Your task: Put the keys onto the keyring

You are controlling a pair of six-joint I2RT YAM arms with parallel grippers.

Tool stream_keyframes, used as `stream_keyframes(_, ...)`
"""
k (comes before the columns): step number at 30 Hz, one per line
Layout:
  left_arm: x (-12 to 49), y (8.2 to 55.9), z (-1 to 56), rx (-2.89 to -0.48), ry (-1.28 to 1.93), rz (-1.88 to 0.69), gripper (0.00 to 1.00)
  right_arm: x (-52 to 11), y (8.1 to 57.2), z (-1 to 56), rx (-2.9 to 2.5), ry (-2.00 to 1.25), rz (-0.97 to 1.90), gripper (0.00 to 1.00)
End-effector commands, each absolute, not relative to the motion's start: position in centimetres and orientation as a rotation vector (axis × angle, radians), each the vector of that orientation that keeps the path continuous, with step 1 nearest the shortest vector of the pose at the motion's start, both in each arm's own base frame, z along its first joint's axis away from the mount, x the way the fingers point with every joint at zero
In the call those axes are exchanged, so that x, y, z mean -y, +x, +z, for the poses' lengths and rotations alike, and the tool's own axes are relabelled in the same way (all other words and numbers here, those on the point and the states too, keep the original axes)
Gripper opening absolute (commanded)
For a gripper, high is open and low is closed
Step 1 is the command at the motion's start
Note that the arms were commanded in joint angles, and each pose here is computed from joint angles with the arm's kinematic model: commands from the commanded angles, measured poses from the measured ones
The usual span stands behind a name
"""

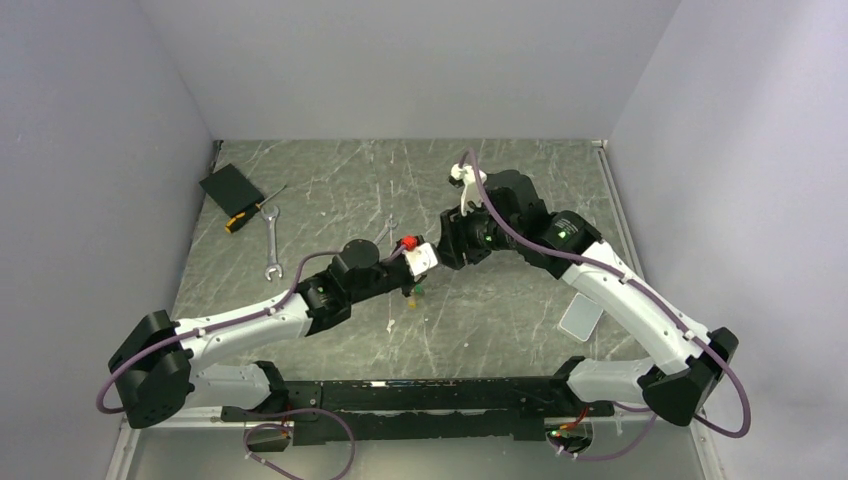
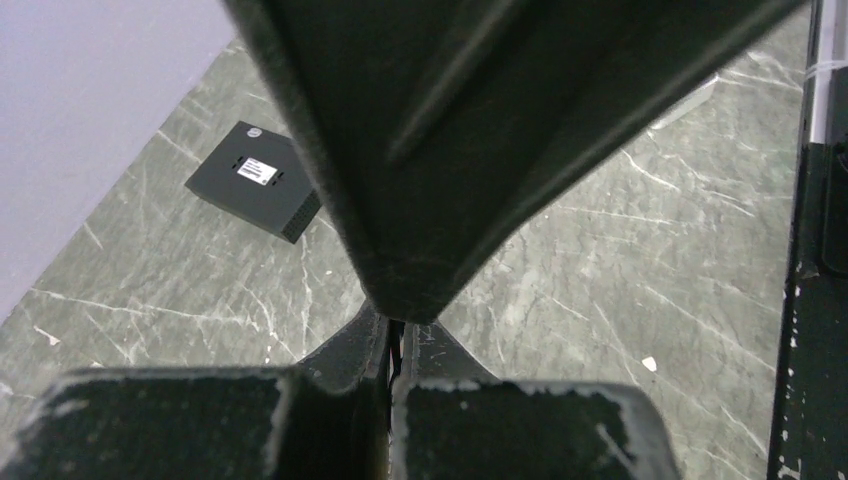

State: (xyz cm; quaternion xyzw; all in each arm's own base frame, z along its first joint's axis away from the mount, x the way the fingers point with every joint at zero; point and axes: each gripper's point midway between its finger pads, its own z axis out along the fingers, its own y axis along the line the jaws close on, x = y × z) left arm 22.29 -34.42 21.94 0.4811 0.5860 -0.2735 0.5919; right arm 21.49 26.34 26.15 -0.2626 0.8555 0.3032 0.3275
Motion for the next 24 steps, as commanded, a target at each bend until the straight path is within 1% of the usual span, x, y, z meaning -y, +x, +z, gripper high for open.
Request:
stream_keyframes(1,34.6,23.2,27.4,-1.266,0.924,-0.678,0.00,-26.6,21.8,30.4,-2.061,-0.663,0.853,0.54)
stream_keyframes(4,34.4,23.8,28.5,-1.277,0.837,-0.700,0.00,-26.4,21.8,30.9,-2.015,-0.639,0.853,0.53)
stream_keyframes(10,34.1,24.5,30.2,-1.306,0.706,-0.754,0.00,-26.2,21.9,31.4,-1.942,-0.609,0.870,0.39)
stream_keyframes(12,34.3,24.3,30.6,-1.319,0.656,-0.820,0.00,-26.3,22.1,31.3,-1.934,-0.606,0.868,0.36)
stream_keyframes(16,34.6,24.0,31.2,-1.316,0.631,-0.874,0.00,-26.7,22.6,31.0,-1.907,-0.615,0.867,0.34)
stream_keyframes(24,34.9,23.8,30.7,-1.324,0.637,-0.897,0.00,-26.9,23.7,31.0,-1.894,-0.615,0.826,0.33)
